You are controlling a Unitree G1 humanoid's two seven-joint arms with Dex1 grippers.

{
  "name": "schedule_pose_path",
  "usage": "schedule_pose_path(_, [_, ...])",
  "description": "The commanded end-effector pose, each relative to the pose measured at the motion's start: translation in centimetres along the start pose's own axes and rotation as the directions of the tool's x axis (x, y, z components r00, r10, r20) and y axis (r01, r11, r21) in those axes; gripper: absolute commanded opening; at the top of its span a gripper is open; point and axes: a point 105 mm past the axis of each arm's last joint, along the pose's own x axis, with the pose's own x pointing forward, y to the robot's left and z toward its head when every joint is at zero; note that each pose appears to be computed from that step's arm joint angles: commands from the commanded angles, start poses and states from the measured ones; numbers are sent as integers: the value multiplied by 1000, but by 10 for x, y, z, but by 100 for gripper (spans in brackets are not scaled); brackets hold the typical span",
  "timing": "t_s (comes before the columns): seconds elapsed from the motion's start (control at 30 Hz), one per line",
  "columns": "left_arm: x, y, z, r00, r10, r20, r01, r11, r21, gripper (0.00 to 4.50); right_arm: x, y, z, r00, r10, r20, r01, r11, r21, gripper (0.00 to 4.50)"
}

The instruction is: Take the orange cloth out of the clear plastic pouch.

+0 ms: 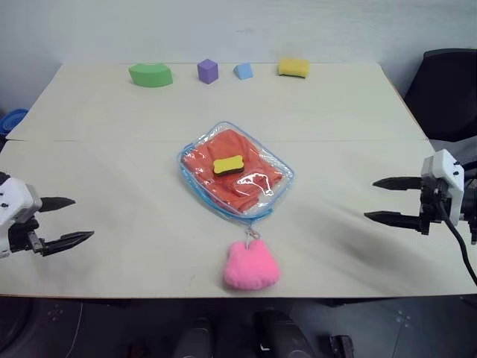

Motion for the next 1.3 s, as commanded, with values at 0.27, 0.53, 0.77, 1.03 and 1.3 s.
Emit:
schedule_pose_path(0.27, [3, -1, 4, 1000, 20, 23, -20, 1000, 20, 447, -8, -2, 18, 996, -75, 37, 76, 996, -41, 450])
schedule_pose_path(0.53, [9, -4, 9, 999, 6, 34, -7, 1000, 13, 447, -5, -2, 19, 993, -105, 46, 107, 994, -36, 450])
schedule_pose_path(0.77, [17, -2, 16, 998, 0, 59, 0, 1000, -2, 447, -2, 3, 19, 994, -97, 56, 98, 995, 1, 450])
schedule_pose_path(1.03, [26, -14, 34, 988, -110, 110, 111, 994, -5, 447, 3, 10, 23, 992, -86, 88, 84, 996, 26, 450])
schedule_pose_path(1.3, [88, -13, 94, 952, -209, 224, 178, 972, 153, 447, 22, 35, 49, 982, -73, 172, 81, 996, -45, 450])
